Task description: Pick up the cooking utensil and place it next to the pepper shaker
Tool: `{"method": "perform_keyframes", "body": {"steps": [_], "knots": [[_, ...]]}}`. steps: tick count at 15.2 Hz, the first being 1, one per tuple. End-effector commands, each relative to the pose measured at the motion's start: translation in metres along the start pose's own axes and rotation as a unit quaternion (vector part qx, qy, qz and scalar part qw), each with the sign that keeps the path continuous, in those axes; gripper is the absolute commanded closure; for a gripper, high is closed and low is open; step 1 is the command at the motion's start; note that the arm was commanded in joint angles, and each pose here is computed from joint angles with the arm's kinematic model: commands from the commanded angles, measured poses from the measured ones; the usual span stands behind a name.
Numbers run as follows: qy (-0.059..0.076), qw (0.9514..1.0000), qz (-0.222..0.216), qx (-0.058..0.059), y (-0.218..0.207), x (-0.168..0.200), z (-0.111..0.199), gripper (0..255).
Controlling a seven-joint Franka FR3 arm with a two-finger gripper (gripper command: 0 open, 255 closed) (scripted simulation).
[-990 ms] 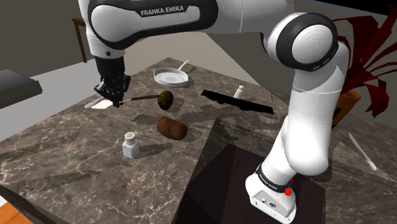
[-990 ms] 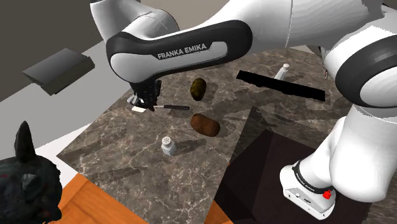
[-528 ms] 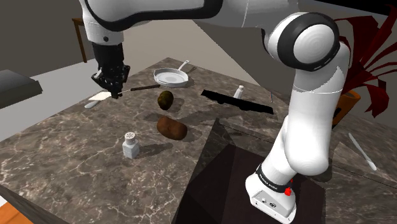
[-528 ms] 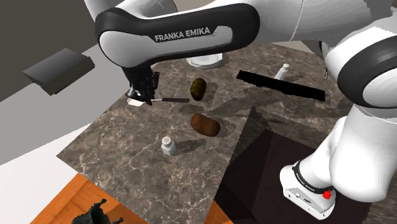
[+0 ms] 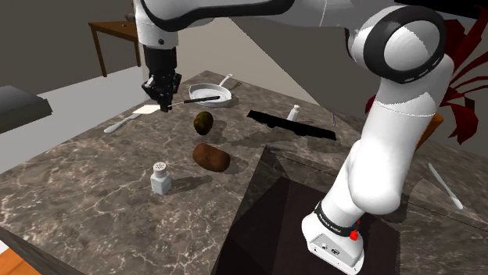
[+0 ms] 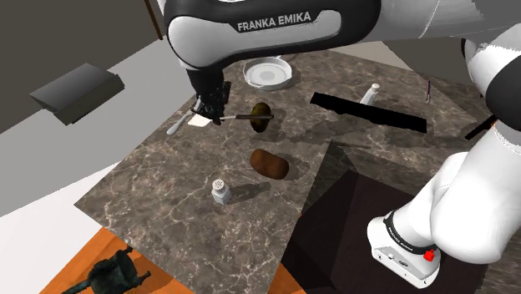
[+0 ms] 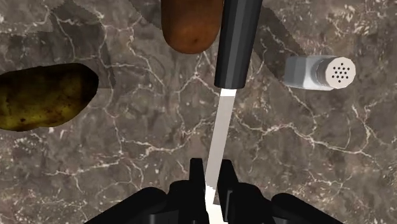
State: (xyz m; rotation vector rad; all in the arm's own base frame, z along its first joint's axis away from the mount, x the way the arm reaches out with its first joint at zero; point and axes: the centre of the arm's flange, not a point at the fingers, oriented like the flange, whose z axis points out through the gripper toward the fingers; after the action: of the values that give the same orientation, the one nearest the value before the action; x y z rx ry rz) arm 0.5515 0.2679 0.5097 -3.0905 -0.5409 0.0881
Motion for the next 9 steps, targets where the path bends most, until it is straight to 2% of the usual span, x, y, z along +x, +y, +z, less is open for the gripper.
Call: {"method": "perform_keyframes", "body": {"steps": [1,9], "knots": [[0.0,1.0,0.0,0.0,0.024,-0.014,0.001,255],[0.0,1.0,0.0,0.0,0.117,-0.064,0.002,255]]}}
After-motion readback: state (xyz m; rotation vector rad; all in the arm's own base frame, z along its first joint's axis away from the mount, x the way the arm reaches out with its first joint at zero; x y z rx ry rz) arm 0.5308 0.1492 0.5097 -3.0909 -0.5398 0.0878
